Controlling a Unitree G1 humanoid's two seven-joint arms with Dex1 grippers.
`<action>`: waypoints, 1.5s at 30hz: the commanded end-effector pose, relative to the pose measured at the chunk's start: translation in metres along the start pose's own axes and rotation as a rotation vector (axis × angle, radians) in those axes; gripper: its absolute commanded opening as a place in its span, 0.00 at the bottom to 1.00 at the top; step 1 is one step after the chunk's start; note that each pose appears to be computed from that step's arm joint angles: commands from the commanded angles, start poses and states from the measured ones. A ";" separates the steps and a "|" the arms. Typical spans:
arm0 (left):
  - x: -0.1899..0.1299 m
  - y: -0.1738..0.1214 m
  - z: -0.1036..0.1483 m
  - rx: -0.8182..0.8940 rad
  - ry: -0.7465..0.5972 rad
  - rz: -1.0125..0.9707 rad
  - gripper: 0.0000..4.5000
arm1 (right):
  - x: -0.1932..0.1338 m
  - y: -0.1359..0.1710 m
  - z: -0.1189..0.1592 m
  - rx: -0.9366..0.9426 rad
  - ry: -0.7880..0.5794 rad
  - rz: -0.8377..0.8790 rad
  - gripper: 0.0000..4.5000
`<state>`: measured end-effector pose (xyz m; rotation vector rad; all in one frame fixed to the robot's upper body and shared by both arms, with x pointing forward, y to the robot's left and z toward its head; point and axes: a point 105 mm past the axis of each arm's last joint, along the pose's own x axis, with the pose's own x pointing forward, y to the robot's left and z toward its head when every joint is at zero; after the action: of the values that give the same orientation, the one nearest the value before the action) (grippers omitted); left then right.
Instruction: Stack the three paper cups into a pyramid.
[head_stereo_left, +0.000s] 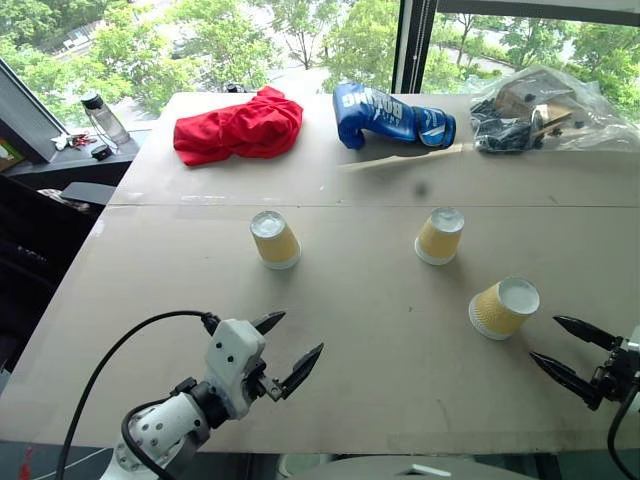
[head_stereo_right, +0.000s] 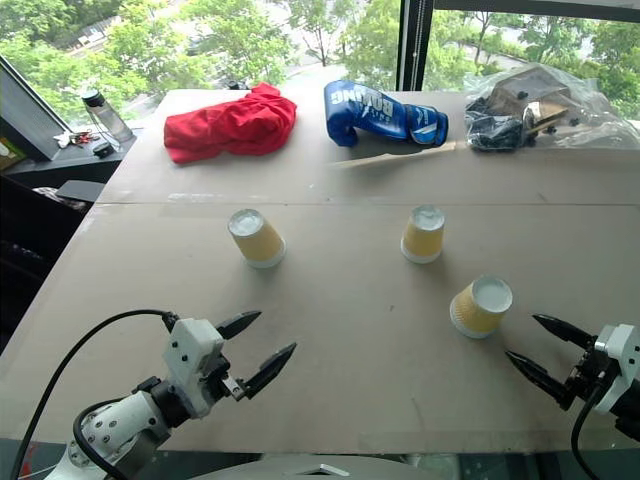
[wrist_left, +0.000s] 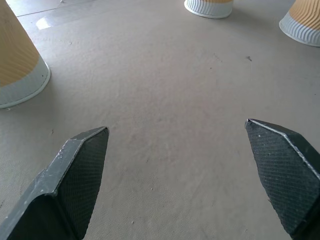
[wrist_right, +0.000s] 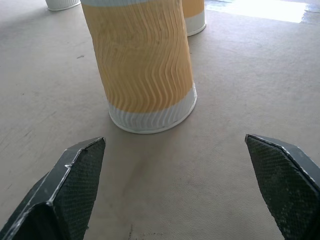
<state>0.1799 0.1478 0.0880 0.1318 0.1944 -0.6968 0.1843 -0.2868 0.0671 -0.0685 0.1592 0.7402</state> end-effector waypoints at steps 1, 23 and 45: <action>-0.001 0.001 0.002 0.018 -0.021 -0.001 1.00 | -0.003 -0.003 0.005 -0.028 0.009 0.017 0.98; -0.007 0.005 0.000 -0.032 -0.053 -0.008 1.00 | -0.005 -0.003 0.002 -0.010 0.038 0.037 0.98; 0.001 0.092 0.039 0.141 -0.289 0.416 1.00 | 0.000 0.033 0.125 -0.157 -0.208 0.245 0.98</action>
<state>0.2415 0.2041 0.1265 0.1704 -0.1402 -0.3367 0.1780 -0.2596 0.1752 -0.1079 -0.0493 0.9627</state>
